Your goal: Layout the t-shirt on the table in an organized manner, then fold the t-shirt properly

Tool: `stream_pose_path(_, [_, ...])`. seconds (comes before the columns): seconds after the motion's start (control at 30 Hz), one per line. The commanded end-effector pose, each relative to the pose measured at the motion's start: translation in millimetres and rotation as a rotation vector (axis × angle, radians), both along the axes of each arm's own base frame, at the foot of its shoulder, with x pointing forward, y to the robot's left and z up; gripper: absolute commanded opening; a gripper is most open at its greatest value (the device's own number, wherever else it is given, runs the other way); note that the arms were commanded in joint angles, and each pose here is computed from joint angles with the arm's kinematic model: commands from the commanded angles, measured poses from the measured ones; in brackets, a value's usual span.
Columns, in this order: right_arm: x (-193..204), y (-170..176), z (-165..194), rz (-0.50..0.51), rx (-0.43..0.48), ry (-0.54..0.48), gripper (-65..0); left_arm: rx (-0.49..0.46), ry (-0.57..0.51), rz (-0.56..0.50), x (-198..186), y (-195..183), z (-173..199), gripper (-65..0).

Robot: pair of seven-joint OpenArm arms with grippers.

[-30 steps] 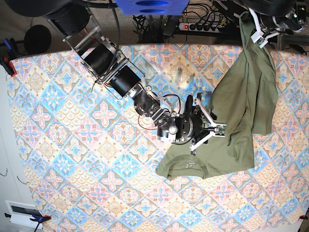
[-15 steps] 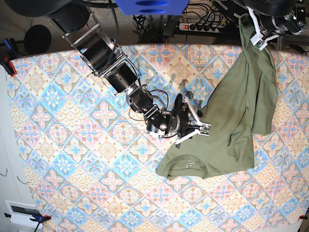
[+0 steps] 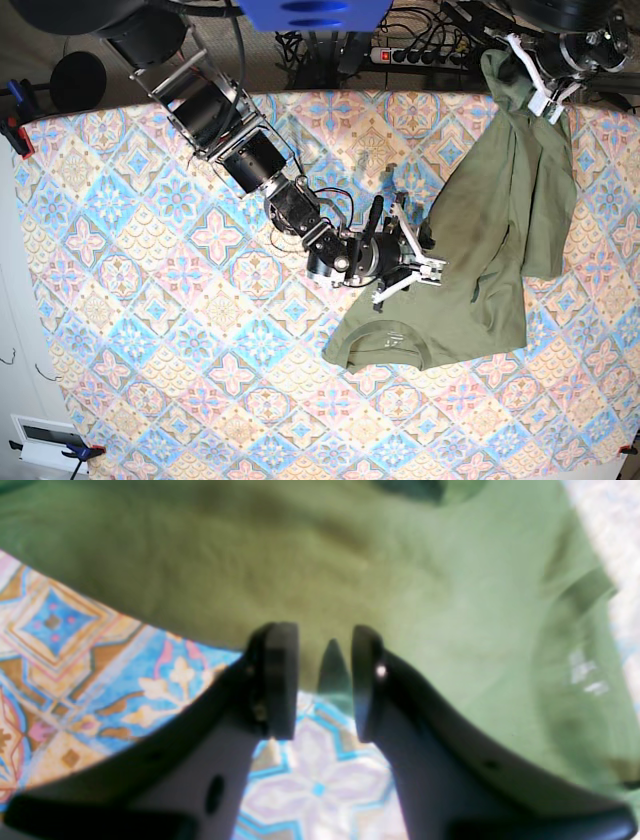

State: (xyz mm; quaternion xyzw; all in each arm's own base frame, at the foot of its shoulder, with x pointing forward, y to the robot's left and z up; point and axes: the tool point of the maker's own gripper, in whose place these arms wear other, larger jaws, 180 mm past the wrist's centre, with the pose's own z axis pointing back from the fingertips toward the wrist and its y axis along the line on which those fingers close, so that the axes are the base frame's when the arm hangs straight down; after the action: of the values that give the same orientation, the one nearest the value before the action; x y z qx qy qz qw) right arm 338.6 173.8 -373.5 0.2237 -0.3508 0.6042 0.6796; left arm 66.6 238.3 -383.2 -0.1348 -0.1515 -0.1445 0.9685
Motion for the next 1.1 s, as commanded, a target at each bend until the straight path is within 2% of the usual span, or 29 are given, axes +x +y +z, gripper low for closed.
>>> stream_pose_path(0.0, [8.4,12.6,21.2,0.008,0.069,-0.029,-49.1,-0.033,-0.061,-0.016,13.2,-8.2,10.1,-65.0])
stream_pose_path(0.13, [-7.8,20.1,7.1,0.062,0.061,-0.012,-49.3,-0.118,-0.091,0.006,18.4,-24.0,14.8,-65.0])
stream_pose_path(0.27, [-28.5,24.3,-13.5,0.127,0.023,0.010,-49.3,-0.140,-0.099,0.010,20.0,-27.2,17.0,-65.0])
stream_pose_path(0.63, [-19.1,-1.2,-58.2,0.027,-0.066,0.060,-49.3,-0.142,-0.106,0.011,21.8,-27.4,17.7,-65.0])
stream_pose_path(0.67, [-13.2,-5.7,-58.9,0.003,-0.069,0.067,-49.3,-0.142,-0.116,0.010,25.2,-27.4,18.5,-65.0])
stream_pose_path(0.83, [35.6,-43.1,-59.6,-0.237,-0.086,0.102,-49.2,-0.143,-0.193,0.005,53.7,-27.9,26.5,-65.0])
stream_pose_path(1.07, [67.6,-74.8,-54.1,-0.375,-0.115,0.153,-49.2,-0.179,-0.339,0.024,102.1,-37.3,44.3,-65.0])
